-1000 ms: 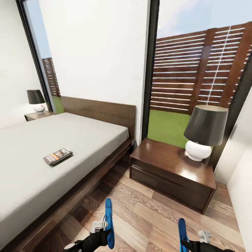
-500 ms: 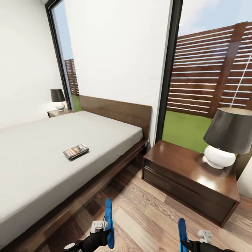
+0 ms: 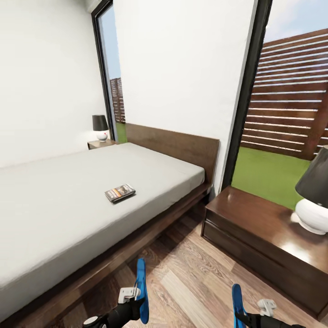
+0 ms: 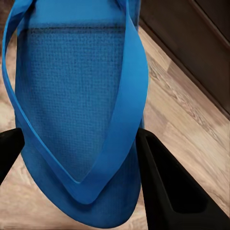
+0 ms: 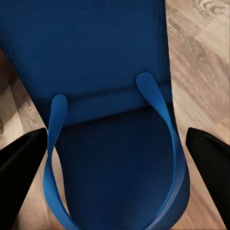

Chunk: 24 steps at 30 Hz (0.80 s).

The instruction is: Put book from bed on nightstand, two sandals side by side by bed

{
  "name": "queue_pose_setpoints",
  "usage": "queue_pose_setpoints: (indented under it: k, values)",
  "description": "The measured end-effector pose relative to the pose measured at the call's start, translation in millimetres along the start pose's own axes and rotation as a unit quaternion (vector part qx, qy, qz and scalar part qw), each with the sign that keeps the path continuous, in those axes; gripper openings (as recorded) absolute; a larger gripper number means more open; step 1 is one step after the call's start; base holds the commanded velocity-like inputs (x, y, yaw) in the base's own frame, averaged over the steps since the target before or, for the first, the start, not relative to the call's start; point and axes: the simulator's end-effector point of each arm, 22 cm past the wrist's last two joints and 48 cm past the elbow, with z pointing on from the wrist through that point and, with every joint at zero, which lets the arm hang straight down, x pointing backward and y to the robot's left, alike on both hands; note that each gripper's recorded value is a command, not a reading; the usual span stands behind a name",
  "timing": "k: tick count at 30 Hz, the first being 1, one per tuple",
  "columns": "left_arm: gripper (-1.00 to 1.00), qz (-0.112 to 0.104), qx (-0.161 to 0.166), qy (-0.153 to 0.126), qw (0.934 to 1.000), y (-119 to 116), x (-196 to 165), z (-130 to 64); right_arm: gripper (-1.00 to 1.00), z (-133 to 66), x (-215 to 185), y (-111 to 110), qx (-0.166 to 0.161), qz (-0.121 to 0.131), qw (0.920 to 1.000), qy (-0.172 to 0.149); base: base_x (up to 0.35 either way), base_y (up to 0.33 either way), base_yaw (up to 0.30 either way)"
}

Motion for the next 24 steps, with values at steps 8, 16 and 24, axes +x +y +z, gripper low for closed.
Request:
queue_pose_setpoints:
  k: [8, 16, 24]
  values:
    - [-1.00, -0.002, 0.003, 0.000, 1.0000, -4.1, 0.4, 1.7, -1.00, 0.0, -0.2, 0.1, 0.000, 0.000, 1.0000, 0.000, 0.000, -0.037, 0.289]
    - [-1.00, -0.002, 0.003, 0.000, 1.0000, -4.9, 0.5, 2.1, -1.00, 0.0, -0.1, 0.0, 0.000, 0.000, 1.0000, 0.000, 0.000, -0.004, 0.289]
    - [-1.00, -0.002, 0.003, 0.000, 1.0000, -4.8, 0.5, 2.1, -1.00, 0.0, -0.1, 0.0, 0.000, 0.000, 1.0000, 0.000, 0.000, 0.000, 0.289]
